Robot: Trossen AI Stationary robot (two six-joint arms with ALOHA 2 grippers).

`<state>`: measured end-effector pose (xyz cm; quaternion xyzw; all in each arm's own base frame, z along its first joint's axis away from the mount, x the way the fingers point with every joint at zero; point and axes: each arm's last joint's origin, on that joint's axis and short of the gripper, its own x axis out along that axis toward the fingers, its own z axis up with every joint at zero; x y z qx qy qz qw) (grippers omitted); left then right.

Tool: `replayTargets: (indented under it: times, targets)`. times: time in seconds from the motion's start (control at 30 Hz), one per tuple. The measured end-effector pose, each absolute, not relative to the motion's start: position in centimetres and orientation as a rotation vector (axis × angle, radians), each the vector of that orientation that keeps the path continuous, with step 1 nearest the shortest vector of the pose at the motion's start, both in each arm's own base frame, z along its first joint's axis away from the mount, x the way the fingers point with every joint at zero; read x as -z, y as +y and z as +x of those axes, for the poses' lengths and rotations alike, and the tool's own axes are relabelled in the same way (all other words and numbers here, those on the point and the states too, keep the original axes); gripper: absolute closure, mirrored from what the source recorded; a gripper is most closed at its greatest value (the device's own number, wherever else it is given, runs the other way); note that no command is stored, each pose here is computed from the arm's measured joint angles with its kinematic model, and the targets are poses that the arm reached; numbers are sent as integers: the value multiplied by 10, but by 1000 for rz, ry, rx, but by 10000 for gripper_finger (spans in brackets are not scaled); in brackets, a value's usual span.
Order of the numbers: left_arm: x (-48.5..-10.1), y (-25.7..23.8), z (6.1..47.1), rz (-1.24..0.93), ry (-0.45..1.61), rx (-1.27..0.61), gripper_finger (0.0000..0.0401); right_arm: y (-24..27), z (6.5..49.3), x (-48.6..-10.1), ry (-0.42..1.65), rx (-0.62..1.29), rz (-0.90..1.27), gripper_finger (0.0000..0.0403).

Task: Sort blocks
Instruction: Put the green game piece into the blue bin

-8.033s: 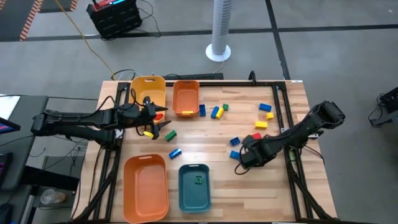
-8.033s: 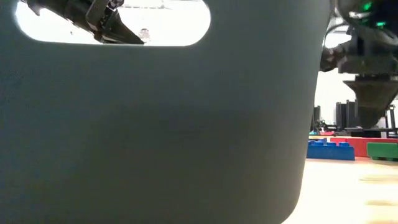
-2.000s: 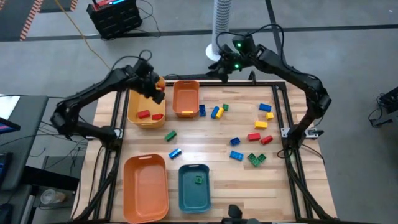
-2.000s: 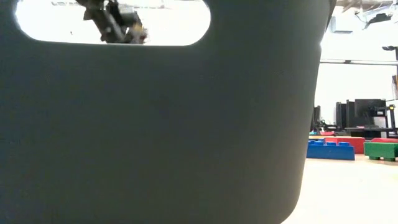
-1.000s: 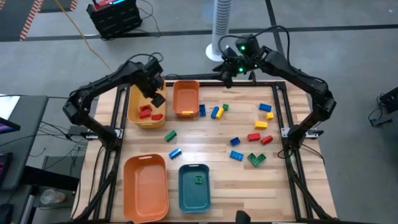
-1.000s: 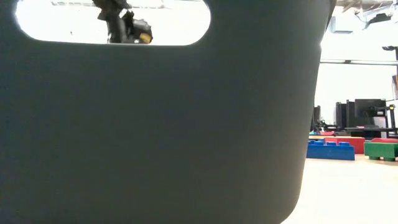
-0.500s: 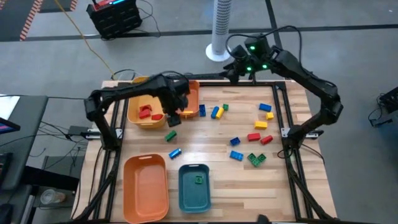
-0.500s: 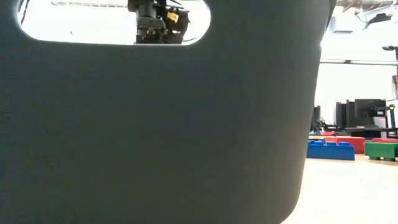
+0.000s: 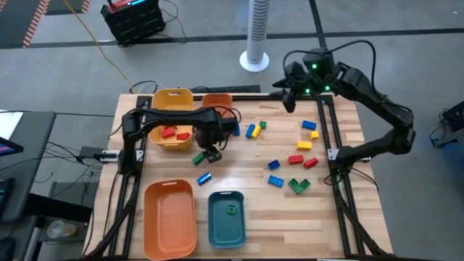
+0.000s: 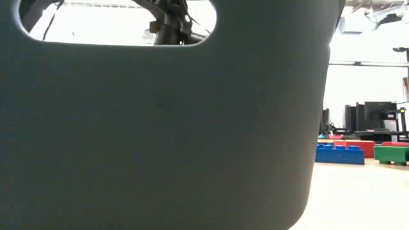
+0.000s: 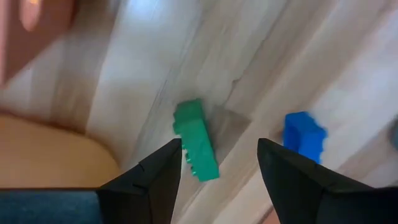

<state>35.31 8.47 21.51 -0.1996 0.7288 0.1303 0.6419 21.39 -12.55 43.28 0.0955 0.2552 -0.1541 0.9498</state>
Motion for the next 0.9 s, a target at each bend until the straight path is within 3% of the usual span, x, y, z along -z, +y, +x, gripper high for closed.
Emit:
replayTargets:
  times: [0.27, 0.5, 0.9]
  targets:
    - [-187, 79, 357, -482, 1805, -361, 194, -111, 230, -429, 534, 223, 140, 164]
    - [-181, 72, 362, -416, 1799, -396, 158, -100, 239, -428, 539, 167, 121, 164]
    - [-180, 71, 365, -307, 1765, -401, 170, -95, 241, -428, 531, 149, 129, 164]
